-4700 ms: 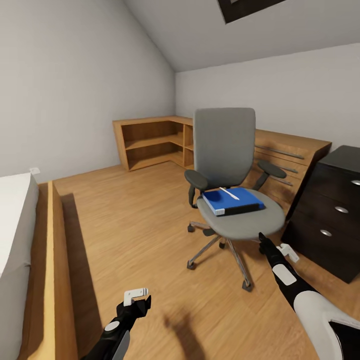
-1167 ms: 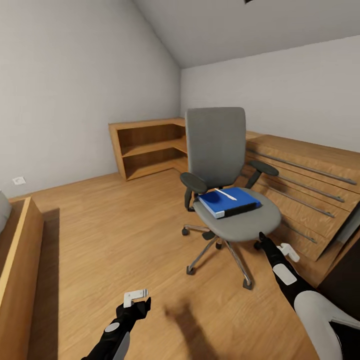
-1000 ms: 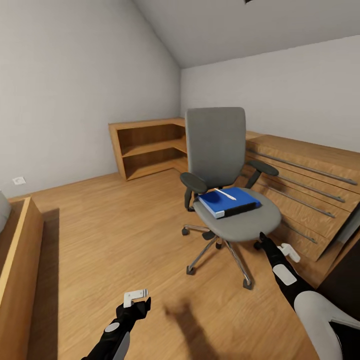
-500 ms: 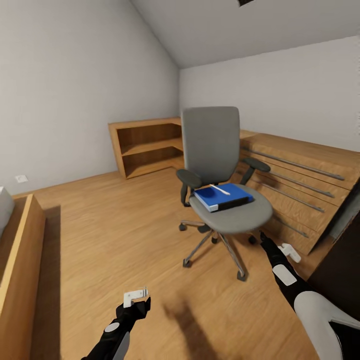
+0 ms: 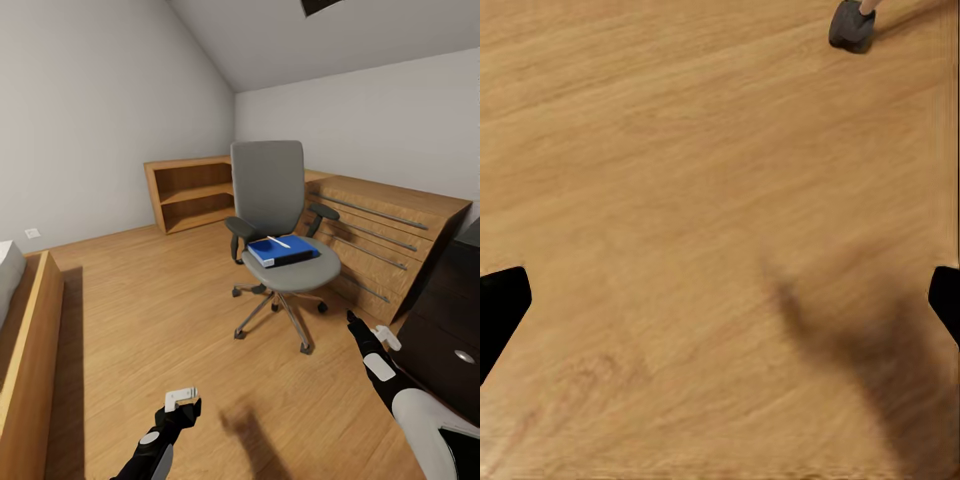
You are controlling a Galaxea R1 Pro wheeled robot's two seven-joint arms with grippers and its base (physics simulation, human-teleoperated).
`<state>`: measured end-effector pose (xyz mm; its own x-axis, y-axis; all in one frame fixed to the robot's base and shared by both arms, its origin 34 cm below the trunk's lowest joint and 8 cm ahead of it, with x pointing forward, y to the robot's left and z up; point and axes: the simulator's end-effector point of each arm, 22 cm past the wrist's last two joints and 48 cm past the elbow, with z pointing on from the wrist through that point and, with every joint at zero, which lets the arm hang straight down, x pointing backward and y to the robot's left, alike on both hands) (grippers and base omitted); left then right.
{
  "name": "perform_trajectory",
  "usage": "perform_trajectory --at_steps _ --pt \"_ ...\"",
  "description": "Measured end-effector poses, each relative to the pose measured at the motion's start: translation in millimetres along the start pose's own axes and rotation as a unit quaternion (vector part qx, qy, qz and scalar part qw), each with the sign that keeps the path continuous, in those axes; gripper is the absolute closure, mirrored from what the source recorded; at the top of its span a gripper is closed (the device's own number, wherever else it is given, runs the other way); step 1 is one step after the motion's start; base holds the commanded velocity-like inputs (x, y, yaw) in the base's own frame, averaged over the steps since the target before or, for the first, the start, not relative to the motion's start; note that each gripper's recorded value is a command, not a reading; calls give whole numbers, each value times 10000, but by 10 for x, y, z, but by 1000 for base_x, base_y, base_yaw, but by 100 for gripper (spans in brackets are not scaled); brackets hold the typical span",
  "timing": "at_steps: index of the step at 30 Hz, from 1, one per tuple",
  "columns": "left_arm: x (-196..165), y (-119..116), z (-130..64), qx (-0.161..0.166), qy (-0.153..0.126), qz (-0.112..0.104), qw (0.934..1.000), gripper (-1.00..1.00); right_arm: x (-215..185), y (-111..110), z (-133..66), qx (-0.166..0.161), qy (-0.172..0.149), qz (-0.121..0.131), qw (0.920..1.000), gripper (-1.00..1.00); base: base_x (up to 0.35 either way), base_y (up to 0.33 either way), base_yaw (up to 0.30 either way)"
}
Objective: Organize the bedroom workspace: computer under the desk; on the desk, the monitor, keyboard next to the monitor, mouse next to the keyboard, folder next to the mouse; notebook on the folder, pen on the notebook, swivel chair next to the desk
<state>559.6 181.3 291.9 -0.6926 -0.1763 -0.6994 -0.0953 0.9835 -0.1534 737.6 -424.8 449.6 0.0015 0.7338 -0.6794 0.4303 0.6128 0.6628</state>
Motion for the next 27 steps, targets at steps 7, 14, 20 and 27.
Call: perform_trajectory --at_steps 7,14,20,27 --pt "240 27 2 -17 247 7 9997 -100 147 -140 -49 146 101 -109 9998 -100 -56 -31 0" --pt "465 158 -67 -138 448 52 9989 -100 581 -88 -251 167 266 -699 9971 -100 -7 -4 0" --pt "404 390 -143 -310 287 117 9990 -100 793 -6 -436 57 279 -1346 9905 -100 -1 0 0" --pt "472 495 -254 -409 435 137 9981 -100 1188 -430 -872 385 646 -1590 9844 -100 0 0 0"
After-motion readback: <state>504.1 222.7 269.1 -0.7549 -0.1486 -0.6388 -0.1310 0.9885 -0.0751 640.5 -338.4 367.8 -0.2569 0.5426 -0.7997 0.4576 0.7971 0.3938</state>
